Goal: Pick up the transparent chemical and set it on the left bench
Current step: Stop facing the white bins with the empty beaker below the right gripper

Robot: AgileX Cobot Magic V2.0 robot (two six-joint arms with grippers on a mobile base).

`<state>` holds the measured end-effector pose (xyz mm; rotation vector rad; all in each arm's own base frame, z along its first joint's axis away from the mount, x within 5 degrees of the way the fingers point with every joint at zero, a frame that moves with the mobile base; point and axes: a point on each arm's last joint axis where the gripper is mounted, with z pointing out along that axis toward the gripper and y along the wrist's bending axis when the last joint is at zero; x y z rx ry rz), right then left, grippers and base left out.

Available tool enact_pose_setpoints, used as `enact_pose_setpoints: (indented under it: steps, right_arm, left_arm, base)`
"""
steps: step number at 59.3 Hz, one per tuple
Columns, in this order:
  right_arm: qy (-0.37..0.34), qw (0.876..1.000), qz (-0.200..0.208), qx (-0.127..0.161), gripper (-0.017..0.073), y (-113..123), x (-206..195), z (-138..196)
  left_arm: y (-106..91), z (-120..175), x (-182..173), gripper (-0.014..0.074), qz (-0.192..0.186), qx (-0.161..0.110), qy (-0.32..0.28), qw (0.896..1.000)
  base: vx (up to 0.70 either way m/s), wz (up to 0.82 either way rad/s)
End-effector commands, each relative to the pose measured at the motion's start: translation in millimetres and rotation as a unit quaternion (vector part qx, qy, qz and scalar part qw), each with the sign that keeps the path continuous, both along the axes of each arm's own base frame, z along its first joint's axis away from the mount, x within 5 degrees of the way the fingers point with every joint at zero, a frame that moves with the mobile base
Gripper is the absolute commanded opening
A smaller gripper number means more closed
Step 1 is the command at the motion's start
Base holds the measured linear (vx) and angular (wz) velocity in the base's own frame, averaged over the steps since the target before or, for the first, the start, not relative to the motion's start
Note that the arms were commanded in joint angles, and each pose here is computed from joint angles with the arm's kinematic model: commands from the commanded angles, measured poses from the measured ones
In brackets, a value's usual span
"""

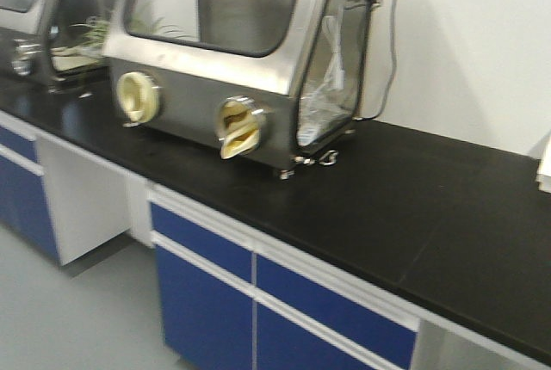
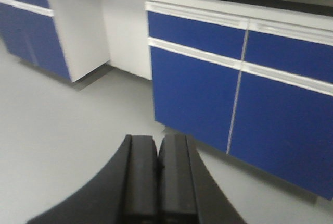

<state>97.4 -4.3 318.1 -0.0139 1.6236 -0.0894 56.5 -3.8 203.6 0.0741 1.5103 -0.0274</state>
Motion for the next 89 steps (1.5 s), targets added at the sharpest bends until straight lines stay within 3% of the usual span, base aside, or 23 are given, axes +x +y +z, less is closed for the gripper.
enact_pose_setpoints:
  steps: [1, 46, 89]
  right_arm:
    - [-0.044, 0.999, 0.015, -0.006, -0.0004, 2.8, -0.1, 15.4]
    - [-0.044, 0.999, 0.015, -0.006, -0.0004, 2.8, -0.1, 15.4]
    - [-0.044, 0.999, 0.015, -0.006, -0.0004, 2.7, -0.1, 15.4]
  left_arm:
    - [0.2, 2.7, -1.5, -0.0003, 0.000, -0.007, -0.040, 0.999]
    - [0.2, 2.7, -1.5, -0.0003, 0.000, -0.007, -0.040, 0.999]
    - [0.2, 2.7, -1.5, -0.0003, 0.000, -0.007, -0.040, 0.999]
  base:
    - [0.32, -0.47]
    - [0.27, -0.60]
    - [0.20, -0.23]
